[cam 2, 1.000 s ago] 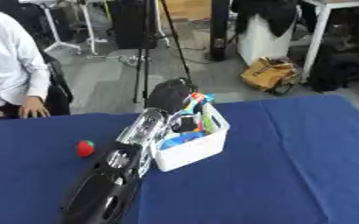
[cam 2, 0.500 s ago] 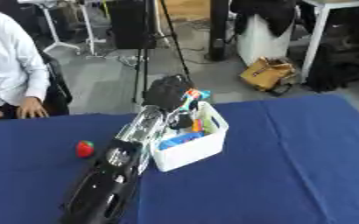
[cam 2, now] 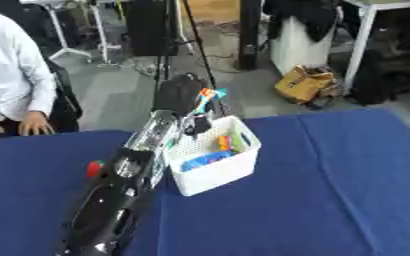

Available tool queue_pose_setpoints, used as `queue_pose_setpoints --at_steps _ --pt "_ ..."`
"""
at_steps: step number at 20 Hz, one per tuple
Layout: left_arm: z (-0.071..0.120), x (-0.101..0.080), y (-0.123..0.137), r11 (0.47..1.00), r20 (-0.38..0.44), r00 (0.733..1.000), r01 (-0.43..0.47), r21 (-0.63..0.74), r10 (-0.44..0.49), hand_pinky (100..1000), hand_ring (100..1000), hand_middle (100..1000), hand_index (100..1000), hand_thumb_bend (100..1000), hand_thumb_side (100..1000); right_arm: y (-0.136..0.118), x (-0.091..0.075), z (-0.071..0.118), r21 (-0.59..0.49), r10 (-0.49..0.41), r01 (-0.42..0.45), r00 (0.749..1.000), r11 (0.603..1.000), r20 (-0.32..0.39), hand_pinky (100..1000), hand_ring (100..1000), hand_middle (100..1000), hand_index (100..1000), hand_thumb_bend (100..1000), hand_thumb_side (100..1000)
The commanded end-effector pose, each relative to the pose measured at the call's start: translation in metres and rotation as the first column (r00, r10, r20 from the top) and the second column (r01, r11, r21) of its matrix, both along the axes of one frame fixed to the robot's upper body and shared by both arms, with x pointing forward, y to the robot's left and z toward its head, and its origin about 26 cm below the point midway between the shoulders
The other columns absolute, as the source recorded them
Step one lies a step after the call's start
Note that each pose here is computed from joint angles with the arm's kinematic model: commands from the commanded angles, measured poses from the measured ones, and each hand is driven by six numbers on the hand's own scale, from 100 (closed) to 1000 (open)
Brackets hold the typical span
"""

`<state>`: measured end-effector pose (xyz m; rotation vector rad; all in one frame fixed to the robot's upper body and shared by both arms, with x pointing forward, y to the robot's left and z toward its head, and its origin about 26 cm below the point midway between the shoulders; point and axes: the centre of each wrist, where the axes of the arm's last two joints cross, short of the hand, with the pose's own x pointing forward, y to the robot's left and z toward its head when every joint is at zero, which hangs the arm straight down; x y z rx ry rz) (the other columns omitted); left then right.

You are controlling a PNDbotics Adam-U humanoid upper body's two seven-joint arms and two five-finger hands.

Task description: Pick up objects on the table and place them in the box.

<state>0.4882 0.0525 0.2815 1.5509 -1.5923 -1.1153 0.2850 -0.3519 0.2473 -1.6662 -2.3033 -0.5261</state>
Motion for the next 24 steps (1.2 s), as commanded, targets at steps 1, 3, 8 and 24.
queue_pose_setpoints --at_steps 1,3,8,24 --pt "0.021 0.001 0.008 1.0 0.051 0.998 -0.031 0.0 0.031 111 487 553 646 100 340 -0.001 -0.002 0.008 -0.027 -0.003 0.003 1.0 1.0 0.021 831 839 629 710 100 686" --pt "0.02 0.002 0.009 0.999 0.044 0.998 -0.032 -0.009 0.033 106 483 549 646 100 339 -0.001 -0.002 0.009 -0.027 -0.003 0.003 1.0 1.0 0.021 831 839 628 710 100 683" --pt "0.012 0.003 0.009 1.0 0.022 1.0 -0.015 -0.025 0.015 100 473 538 646 100 337 -0.002 -0.002 0.009 -0.026 -0.003 0.003 1.0 1.0 0.024 831 838 628 709 100 687" --pt "-0.012 -0.004 -0.012 0.986 0.011 0.995 0.102 -0.131 -0.101 100 465 529 648 100 345 0.0 -0.002 0.011 -0.023 0.008 -0.007 0.999 1.0 0.035 830 837 626 709 100 681"
